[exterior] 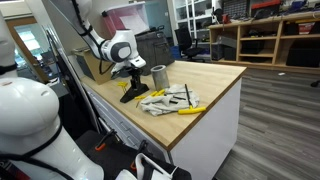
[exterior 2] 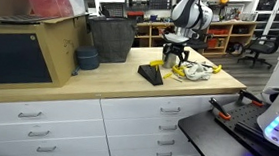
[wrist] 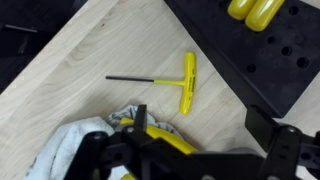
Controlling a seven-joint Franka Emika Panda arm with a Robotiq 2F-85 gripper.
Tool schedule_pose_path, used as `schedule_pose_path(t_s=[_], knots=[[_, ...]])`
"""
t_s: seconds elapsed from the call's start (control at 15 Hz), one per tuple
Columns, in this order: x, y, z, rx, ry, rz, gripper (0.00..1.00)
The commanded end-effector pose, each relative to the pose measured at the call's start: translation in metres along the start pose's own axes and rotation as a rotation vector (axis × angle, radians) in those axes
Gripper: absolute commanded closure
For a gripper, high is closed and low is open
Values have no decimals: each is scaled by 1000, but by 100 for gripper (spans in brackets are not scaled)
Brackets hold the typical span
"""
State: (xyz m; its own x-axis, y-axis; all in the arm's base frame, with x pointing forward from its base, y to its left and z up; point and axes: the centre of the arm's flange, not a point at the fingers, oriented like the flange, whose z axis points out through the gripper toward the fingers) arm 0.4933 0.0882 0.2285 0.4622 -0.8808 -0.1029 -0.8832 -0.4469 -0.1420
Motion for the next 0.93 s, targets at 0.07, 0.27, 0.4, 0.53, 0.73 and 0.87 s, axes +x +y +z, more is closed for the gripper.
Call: schedule_pose_path(t_s=[0.07,0.27,0.4,0.53,0.73,0.87], knots=[[-2,-14,22,-57,15,42,0],[-3,-22,37,-93,36,58,0],[-4,-29,47,-123,46,60,0],[-5,-34,57,-148,46,59,0],[-6,-40,67,-180,47,47,0],[-6,-42,72,-199,48,33,0]])
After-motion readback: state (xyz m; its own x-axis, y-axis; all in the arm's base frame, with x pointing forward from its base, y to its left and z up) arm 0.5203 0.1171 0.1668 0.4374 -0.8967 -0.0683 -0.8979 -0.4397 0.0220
